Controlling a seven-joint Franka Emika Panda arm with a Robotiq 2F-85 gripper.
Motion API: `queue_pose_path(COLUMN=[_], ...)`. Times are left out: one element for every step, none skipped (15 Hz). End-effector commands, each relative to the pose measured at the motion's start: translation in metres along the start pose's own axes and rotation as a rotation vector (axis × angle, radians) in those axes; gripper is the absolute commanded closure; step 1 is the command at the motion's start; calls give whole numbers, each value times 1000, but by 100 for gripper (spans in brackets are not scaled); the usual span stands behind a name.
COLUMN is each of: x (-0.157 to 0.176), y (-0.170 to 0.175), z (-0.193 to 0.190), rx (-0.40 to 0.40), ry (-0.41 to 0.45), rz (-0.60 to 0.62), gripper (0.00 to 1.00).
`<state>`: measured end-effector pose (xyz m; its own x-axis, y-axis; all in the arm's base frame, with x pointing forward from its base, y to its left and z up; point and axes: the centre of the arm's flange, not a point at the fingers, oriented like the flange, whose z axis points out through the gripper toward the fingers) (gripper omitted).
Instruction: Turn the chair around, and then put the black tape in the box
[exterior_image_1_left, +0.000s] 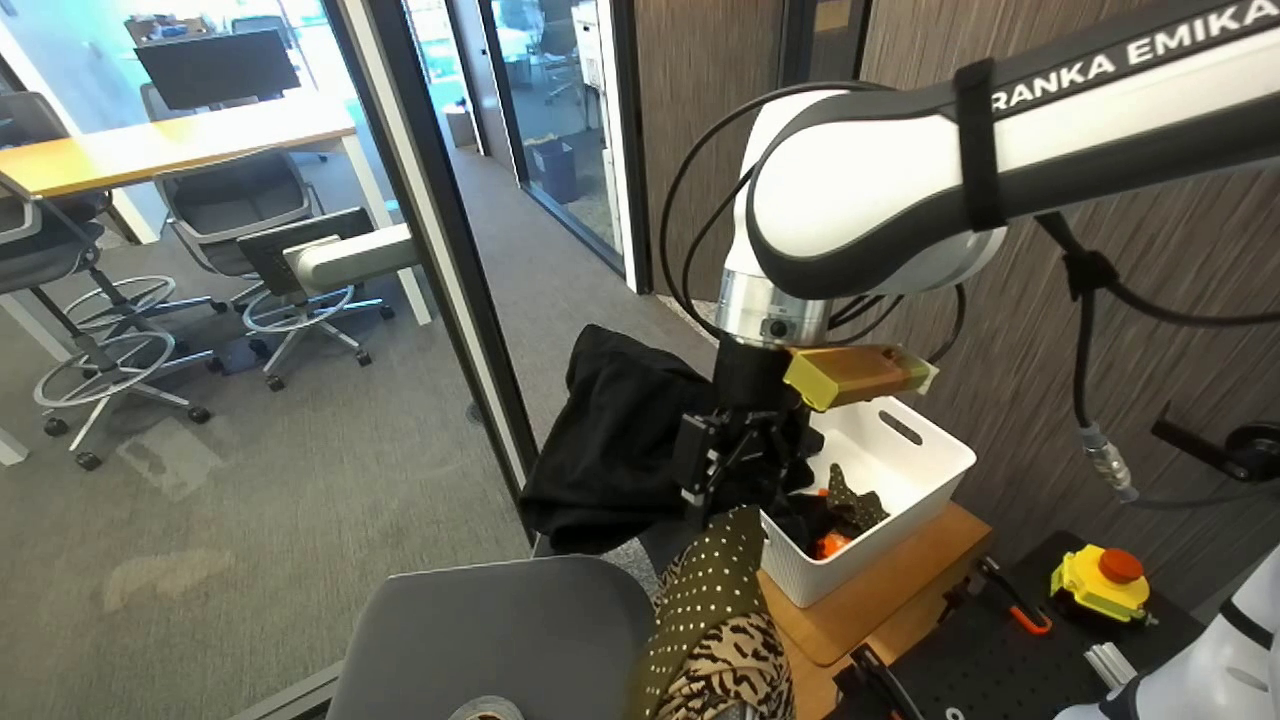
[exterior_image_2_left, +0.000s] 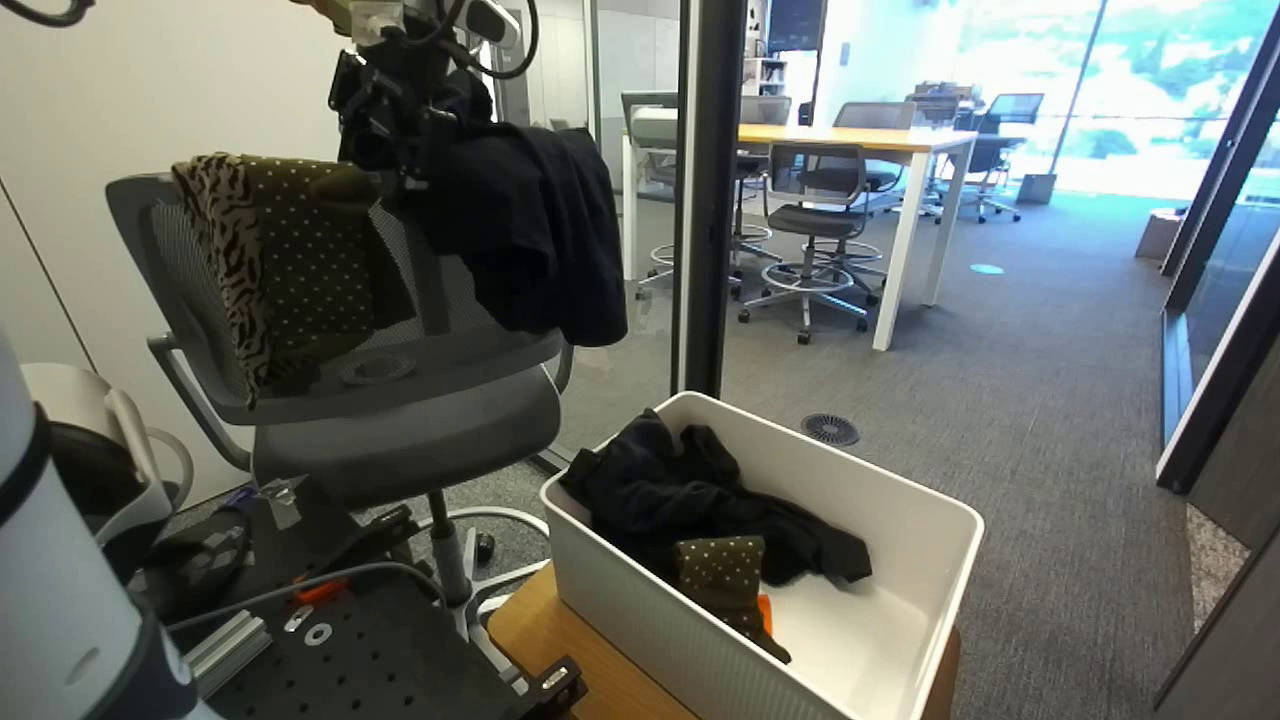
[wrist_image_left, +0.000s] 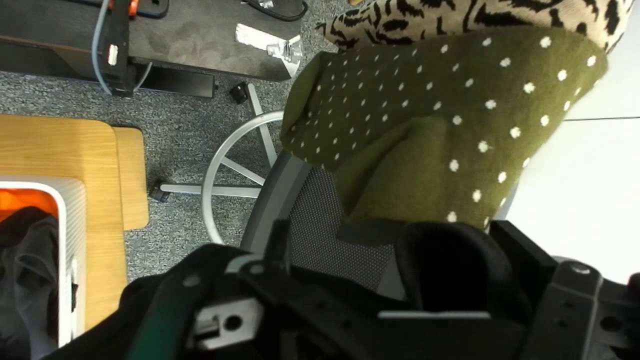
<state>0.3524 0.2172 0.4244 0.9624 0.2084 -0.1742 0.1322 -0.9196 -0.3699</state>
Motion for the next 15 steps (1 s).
queue_pose_path(x=[4, 4, 4, 3, 0, -4, -11, -17, -26, -31, -36, -40, -41, -43, -45], y=[-4, -5, -5, -6, -7, -9, -13, -18, -26, -33, -41, -48, -59, -70, -87], z=[3, 4, 3, 3, 1, -2, -5, -6, -7, -7, -6, -4, 1, 5, 7], rx=[-25, -25, -22, -19, -20, -30, -43, -62, -87, -102, -126, -140, -159, -188, -226], ry=[38, 41, 44, 43, 38, 31, 12, 1, -19, -27, -34, -45, -63, -79, -86], rz=[-15, -17, -21, -26, -30, -30, -33, -32, -31, -14, 14, 33, 41, 57, 100], gripper=[25, 34, 42, 50, 58, 64, 73, 79, 86, 88, 85, 85, 87, 88, 88])
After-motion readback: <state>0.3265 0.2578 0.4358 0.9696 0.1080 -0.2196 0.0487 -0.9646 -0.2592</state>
